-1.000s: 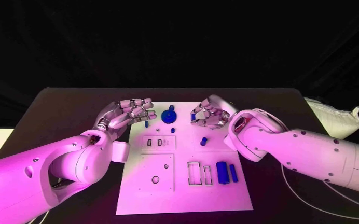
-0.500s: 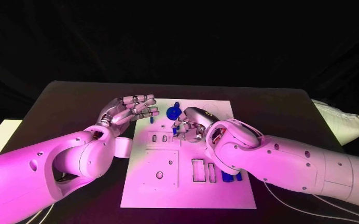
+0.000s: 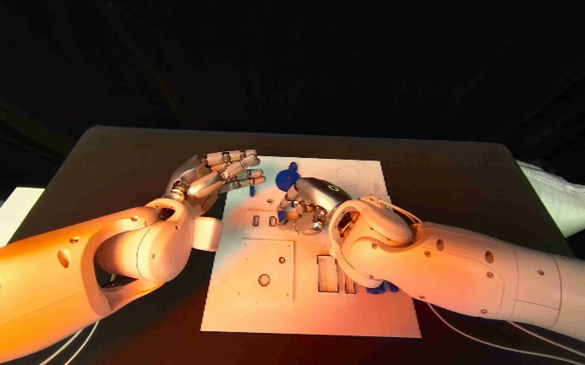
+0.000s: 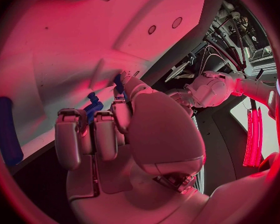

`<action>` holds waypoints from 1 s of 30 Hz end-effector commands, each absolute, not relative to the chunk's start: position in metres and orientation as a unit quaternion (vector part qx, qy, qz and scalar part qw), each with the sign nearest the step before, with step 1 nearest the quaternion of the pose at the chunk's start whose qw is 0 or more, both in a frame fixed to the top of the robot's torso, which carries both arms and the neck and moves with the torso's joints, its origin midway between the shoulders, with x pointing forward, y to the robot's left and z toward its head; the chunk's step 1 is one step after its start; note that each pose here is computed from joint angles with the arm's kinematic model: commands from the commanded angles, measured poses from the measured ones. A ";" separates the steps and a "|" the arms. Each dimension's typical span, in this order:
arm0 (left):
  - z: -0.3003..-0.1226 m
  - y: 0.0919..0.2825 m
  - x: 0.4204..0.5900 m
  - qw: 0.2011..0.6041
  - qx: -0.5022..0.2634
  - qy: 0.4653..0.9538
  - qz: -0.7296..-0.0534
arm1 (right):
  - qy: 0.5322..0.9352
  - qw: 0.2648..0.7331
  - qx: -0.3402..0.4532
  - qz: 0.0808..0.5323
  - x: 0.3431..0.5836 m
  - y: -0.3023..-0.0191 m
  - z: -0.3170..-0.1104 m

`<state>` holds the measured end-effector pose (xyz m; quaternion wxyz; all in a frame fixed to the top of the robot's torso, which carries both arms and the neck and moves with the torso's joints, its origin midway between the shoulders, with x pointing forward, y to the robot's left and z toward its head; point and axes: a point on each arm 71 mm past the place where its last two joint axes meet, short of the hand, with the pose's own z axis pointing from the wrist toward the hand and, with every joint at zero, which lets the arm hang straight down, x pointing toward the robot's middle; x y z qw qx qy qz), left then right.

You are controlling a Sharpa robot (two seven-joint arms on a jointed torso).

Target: Assemble the parts on the task board

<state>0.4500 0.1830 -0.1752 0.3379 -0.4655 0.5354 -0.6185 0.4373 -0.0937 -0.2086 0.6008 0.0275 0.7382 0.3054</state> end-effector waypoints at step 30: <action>-0.174 0.181 0.450 0.328 -0.464 0.534 -0.626 | 0.749 0.600 0.001 0.282 0.435 -0.092 -0.216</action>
